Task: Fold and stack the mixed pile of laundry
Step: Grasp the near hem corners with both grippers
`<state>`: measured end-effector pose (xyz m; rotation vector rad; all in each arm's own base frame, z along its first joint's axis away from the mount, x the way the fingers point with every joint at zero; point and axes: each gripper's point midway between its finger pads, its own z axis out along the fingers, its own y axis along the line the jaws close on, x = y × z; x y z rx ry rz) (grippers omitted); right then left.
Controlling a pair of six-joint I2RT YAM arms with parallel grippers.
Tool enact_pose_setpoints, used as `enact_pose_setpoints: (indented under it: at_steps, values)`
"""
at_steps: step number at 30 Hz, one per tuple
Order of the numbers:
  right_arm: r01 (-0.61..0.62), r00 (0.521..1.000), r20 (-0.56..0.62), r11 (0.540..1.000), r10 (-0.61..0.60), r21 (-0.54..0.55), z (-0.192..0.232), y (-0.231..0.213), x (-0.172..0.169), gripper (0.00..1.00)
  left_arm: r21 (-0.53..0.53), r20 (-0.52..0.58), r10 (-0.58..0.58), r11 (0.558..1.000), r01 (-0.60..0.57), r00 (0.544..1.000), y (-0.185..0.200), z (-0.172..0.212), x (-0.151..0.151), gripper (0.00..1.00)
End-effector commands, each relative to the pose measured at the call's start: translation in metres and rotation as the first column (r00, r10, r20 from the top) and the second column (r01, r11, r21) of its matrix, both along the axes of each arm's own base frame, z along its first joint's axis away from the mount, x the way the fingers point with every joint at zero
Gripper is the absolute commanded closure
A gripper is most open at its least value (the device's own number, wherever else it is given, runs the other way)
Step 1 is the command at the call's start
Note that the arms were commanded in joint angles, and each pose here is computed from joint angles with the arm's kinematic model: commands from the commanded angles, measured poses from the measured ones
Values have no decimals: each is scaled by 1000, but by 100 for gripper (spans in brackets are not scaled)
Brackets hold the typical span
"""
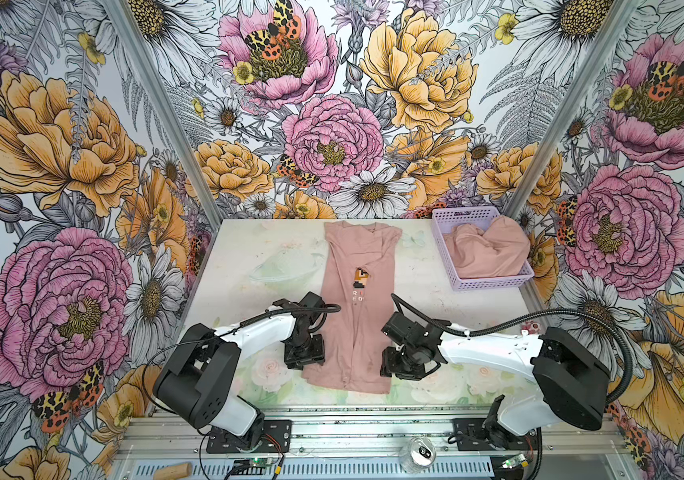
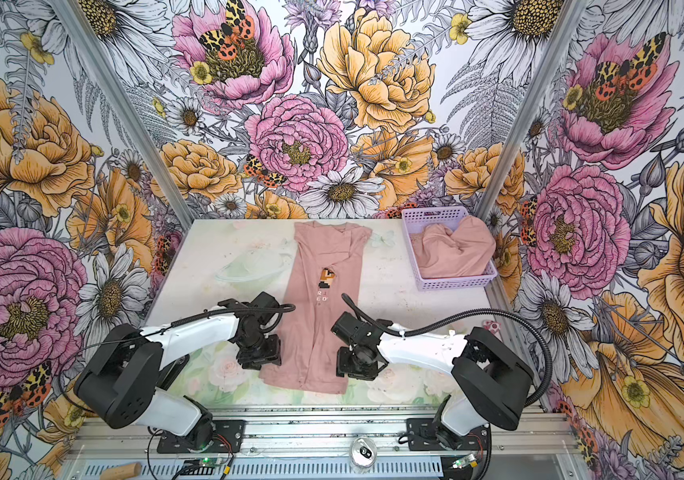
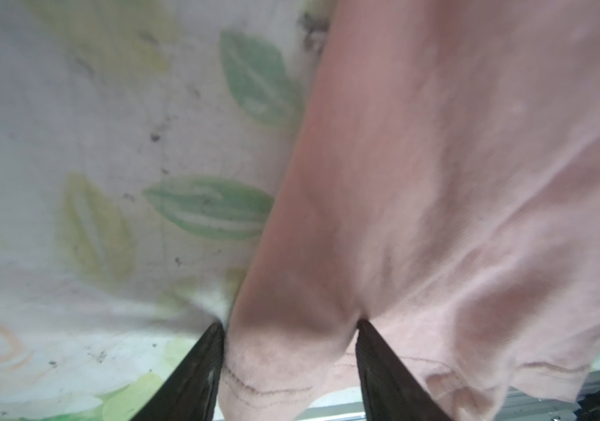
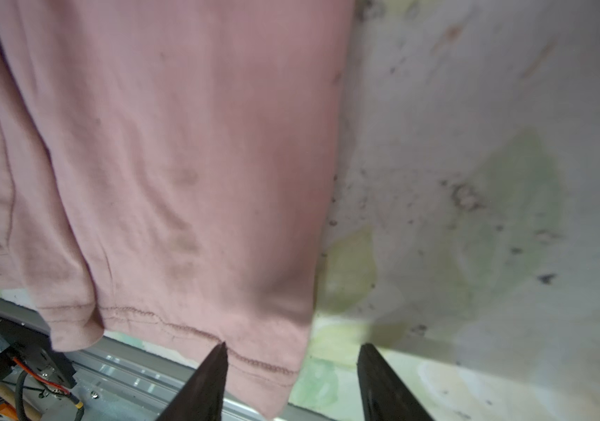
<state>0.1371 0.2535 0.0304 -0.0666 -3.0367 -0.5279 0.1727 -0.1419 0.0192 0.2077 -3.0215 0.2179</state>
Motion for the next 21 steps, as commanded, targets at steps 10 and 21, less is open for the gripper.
enact_pose_setpoints:
  at_steps: [10, 21]
  values:
    - [76, 997, -25, 997, -76, 9, -13, 14, -12, 63, 63, -15, 63, 996, -62, 998, 16, -7, -16, 43]
    - [83, 996, -19, 997, -83, 9, -12, 9, -12, 100, 62, -41, 35, 998, -32, 999, 10, -10, -26, 54]
